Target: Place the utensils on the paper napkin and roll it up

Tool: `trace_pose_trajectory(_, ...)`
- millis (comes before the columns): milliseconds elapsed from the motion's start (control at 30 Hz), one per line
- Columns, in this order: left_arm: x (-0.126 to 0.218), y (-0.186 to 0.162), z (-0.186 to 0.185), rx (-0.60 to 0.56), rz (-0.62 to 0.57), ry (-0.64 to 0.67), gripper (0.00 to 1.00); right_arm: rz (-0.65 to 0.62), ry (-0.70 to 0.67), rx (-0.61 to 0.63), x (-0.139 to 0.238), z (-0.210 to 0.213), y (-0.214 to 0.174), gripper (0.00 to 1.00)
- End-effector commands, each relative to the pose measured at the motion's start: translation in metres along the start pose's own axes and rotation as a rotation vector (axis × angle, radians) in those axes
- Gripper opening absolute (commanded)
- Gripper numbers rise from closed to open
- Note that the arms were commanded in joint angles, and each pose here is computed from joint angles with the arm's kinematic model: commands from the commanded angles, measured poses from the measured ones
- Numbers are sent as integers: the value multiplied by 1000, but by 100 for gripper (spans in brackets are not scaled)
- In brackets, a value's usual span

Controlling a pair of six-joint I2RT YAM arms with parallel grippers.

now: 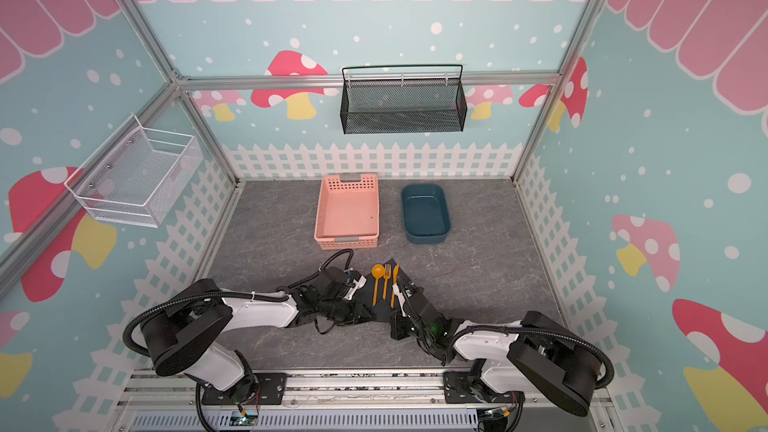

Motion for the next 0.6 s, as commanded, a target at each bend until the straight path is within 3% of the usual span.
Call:
trace_pose_trajectory(0, 0, 7, -2, 9, -15, 10, 3, -35, 14, -21, -1, 6, 7, 0)
trace_pose_trajectory(567, -6, 9, 2, 24, -2, 26, 3, -24, 42, -31, -4, 7, 8, 0)
Point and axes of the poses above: each gripper's point midway between its finger pads, its own x axis back along the fingers, its own z axis along the line the jaws close on, y = z × x, the point moved 10 cm from there along x, back along the fingers, and after that the axes turned 12 degrees about -x, right-handed, at the moved point
